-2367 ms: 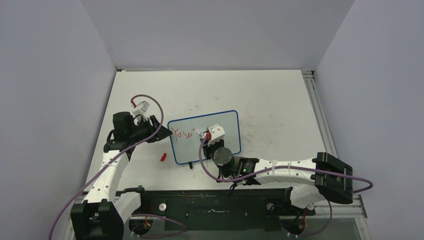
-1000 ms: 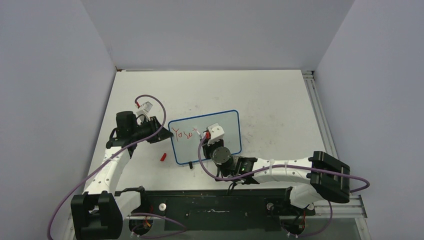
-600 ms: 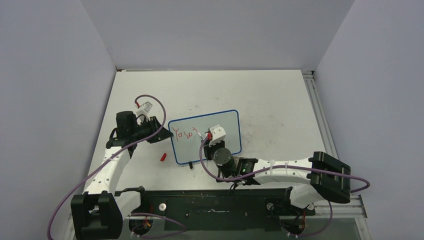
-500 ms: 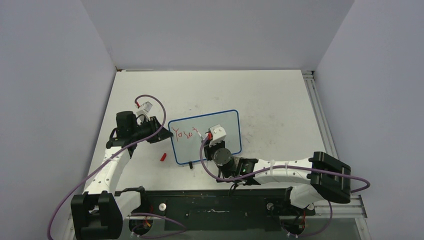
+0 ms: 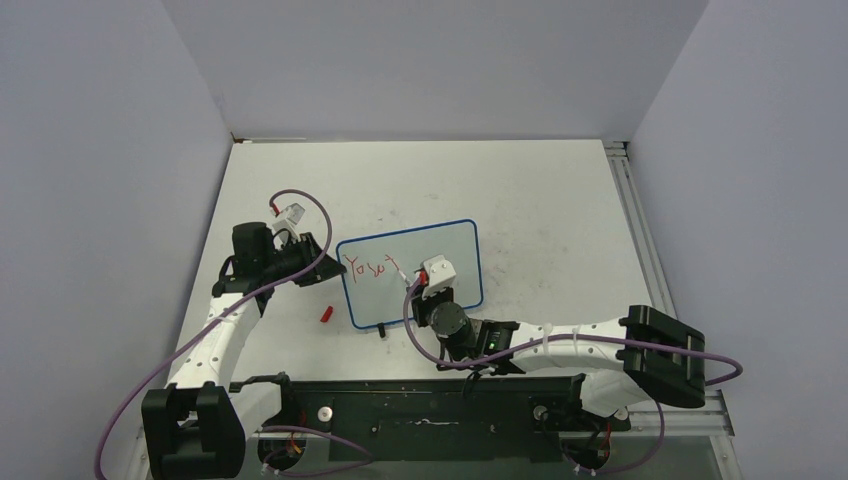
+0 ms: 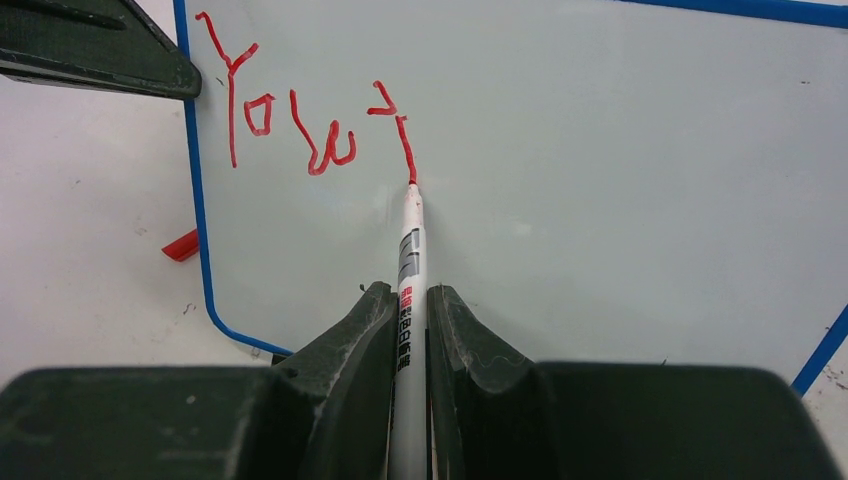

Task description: Write a sentence on the whiteboard

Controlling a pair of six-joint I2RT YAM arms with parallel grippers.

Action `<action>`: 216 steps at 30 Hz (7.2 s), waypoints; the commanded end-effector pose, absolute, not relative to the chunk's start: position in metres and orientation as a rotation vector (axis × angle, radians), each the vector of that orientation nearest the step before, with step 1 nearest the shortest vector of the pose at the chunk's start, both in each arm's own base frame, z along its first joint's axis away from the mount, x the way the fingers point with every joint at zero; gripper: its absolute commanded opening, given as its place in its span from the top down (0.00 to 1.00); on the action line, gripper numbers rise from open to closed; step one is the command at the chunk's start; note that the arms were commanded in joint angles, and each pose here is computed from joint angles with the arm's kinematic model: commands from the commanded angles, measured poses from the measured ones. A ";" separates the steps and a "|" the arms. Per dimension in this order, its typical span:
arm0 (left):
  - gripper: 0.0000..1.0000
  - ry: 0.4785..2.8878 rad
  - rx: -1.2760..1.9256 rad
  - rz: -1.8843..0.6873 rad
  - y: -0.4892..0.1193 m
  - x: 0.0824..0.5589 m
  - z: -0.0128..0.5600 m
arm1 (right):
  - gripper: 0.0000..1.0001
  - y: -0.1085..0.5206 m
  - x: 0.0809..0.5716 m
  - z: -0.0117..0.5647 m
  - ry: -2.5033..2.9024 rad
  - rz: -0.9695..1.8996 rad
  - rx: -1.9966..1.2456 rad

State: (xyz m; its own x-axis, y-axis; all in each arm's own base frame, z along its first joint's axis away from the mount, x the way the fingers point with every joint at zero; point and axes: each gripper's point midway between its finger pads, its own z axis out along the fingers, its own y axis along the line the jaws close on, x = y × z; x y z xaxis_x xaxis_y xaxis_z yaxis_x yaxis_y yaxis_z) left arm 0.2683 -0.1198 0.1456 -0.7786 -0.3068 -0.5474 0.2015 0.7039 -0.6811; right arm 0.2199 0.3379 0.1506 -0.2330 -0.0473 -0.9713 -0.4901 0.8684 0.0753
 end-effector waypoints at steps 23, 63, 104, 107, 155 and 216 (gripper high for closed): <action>0.80 2.187 -0.011 -1.028 -0.126 0.275 0.165 | 0.95 0.341 0.242 0.181 1.710 0.423 -0.344; 0.80 2.191 -0.015 -1.024 -0.125 0.275 0.164 | 0.95 0.325 0.231 0.177 1.711 0.436 -0.354; 0.80 2.193 -0.011 -1.028 -0.126 0.274 0.164 | 0.95 0.311 0.242 0.182 1.709 0.372 -0.303; 0.80 2.190 -0.010 -1.029 -0.126 0.274 0.165 | 0.95 0.315 0.243 0.185 1.700 0.378 -0.309; 0.80 2.189 -0.009 -1.028 -0.126 0.274 0.165 | 0.95 0.316 0.222 0.143 1.783 0.392 -0.370; 0.80 2.201 -0.019 -1.010 -0.124 0.275 0.162 | 0.95 0.267 0.242 0.184 1.757 0.418 -0.309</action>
